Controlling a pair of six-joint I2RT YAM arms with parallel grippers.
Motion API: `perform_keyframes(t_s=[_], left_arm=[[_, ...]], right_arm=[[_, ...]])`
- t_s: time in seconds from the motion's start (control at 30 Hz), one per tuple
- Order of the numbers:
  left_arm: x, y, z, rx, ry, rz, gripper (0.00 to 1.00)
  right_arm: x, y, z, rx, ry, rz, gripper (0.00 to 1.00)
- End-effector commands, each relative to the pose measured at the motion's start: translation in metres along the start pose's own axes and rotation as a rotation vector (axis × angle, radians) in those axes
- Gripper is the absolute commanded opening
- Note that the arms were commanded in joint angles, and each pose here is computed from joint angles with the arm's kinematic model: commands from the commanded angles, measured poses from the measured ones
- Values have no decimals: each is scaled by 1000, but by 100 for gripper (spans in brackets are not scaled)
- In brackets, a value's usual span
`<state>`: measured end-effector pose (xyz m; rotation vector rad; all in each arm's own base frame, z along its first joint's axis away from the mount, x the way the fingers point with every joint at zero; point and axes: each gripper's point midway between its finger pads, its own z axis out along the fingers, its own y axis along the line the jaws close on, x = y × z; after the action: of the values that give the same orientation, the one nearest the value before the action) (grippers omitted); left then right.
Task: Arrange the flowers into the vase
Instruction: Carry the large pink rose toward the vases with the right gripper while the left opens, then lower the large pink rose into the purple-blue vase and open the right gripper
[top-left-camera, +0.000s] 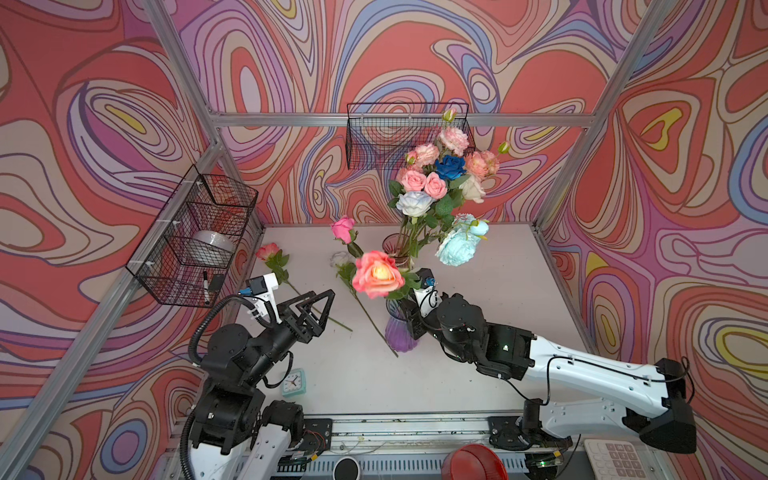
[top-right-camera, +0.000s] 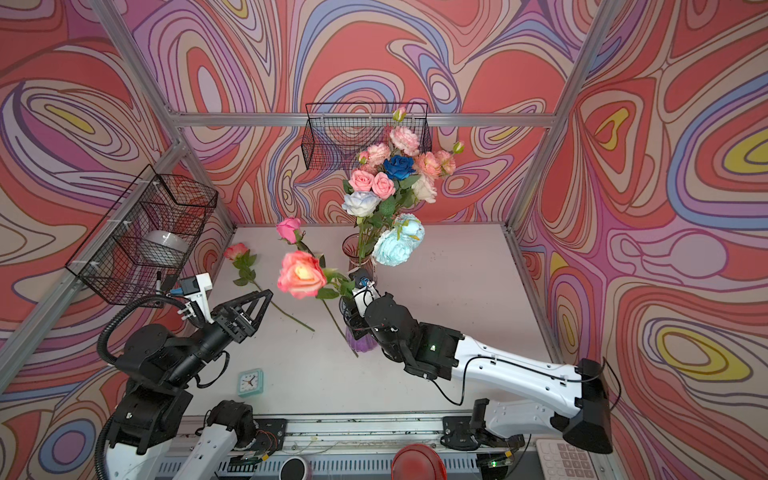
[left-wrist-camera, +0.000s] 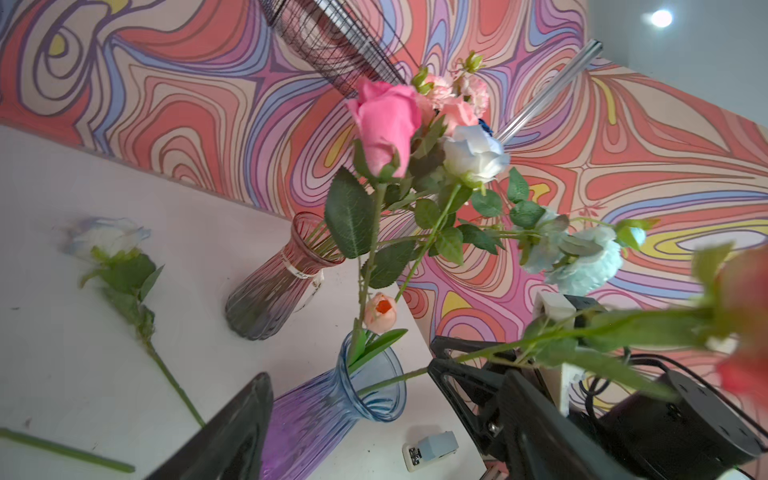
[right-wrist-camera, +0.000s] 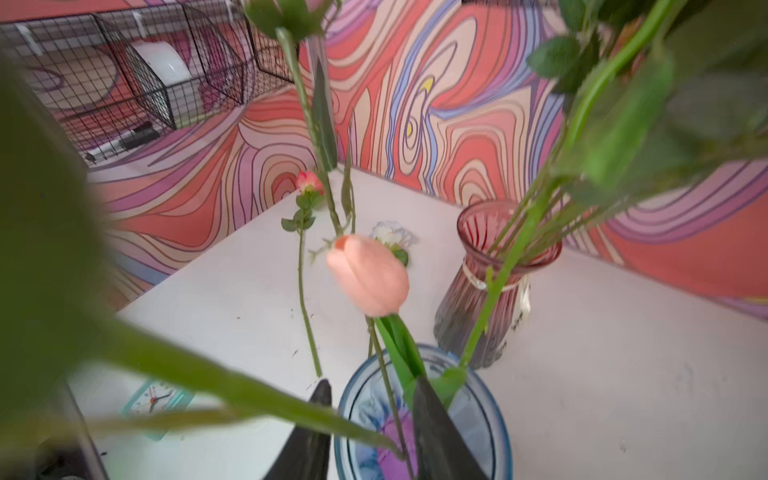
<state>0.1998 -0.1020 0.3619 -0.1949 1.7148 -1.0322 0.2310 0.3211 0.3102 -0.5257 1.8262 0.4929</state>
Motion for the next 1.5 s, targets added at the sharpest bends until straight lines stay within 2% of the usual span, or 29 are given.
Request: perform_keyframes(t_s=[0.0, 0.13, 0.27, 0.47, 0.6, 0.93, 1.47], left_arm=[[9, 34, 5, -154, 22, -73, 87], [13, 60, 8, -272, 30, -91, 87], [23, 84, 20, -352, 66, -130, 88], [26, 116, 38, -422, 67, -201, 88], [30, 137, 49, -452, 73, -264, 88], [25, 174, 55, -545, 50, -310, 88], [27, 216, 60, -647, 43, -352, 88]], right_arm=[[1, -11, -9, 35, 12, 70, 40], [-5, -14, -20, 23, -3, 102, 49], [-7, -19, -27, 29, 6, 131, 52], [1, -24, -39, 22, 40, 162, 60], [14, -26, -38, 41, 97, 140, 64], [33, -20, -60, -69, 170, 112, 75], [67, -56, -86, 35, 229, 129, 77]])
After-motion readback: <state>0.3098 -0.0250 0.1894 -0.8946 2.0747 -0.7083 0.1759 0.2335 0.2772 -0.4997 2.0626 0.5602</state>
